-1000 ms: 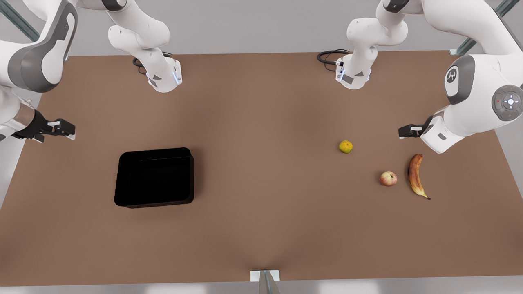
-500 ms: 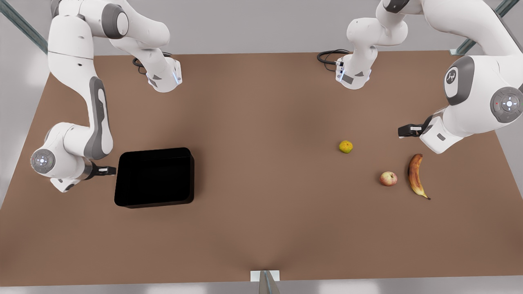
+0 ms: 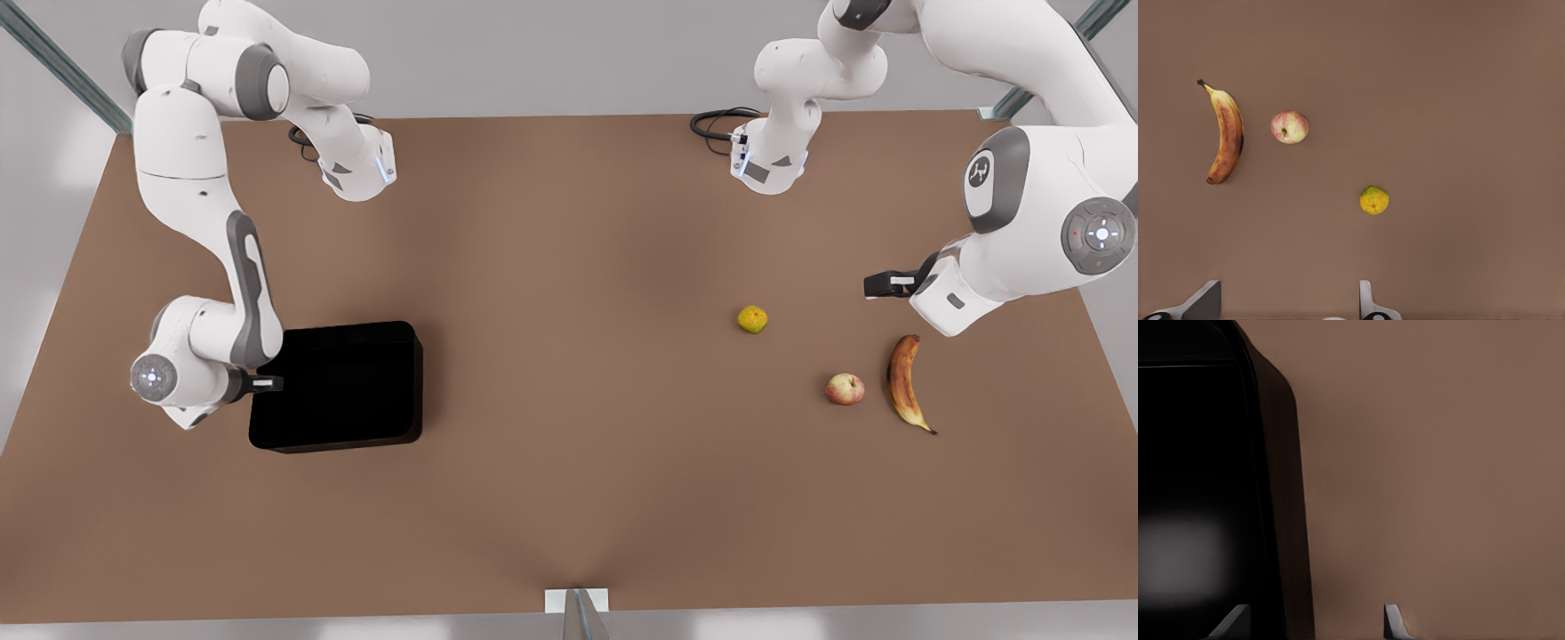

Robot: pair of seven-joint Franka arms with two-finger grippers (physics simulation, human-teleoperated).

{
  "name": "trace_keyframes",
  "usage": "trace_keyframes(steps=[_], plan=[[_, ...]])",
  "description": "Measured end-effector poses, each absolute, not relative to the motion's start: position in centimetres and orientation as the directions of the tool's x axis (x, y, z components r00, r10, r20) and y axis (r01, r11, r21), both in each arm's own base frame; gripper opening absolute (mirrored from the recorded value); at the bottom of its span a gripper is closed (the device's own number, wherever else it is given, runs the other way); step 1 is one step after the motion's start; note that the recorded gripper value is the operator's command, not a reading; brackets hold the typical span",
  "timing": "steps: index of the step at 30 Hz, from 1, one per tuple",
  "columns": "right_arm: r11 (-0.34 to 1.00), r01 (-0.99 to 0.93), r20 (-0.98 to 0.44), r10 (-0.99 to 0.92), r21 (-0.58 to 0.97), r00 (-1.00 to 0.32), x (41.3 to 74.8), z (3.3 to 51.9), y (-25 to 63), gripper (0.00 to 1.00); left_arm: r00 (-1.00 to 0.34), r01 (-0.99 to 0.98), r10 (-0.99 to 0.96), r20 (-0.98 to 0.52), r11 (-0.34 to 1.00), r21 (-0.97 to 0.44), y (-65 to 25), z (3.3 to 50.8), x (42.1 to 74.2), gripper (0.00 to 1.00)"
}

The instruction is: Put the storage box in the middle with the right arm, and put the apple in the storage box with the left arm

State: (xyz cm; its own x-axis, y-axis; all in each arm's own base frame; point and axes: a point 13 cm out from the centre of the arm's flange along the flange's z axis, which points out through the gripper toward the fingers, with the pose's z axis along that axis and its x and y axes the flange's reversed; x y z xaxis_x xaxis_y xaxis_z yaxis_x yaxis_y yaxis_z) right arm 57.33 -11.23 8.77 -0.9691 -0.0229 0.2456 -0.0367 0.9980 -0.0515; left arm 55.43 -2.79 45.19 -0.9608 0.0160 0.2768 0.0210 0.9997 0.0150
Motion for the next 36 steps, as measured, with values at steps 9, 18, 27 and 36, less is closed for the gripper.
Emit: trace_keyframes(steps=[9,18,27,36], plan=[[0.998,-0.058,0.255,-0.047,-0.038,-0.966,58.2,8.6,-9.8,0.21,-0.960,0.022,0.017,0.280,1.000,0.015,-2.9,45.2,55.3,1.00],[0.989,-0.145,0.154,-0.138,-0.036,-0.978,62.8,17.5,-5.0,0.21,-0.958,0.023,0.018,0.288,1.000,0.015,-3.0,45.3,55.1,1.00],[0.936,-0.350,-0.012,-0.350,0.033,-0.937,68.8,23.3,17.9,0.21,-0.955,0.024,0.018,0.295,1.000,0.016,-3.1,45.3,54.9,1.00],[0.930,-0.355,-0.082,-0.348,0.093,-0.934,69.5,16.6,37.6,0.21,-0.954,0.023,0.017,0.300,1.000,0.017,-3.1,45.2,54.8,1.00]])
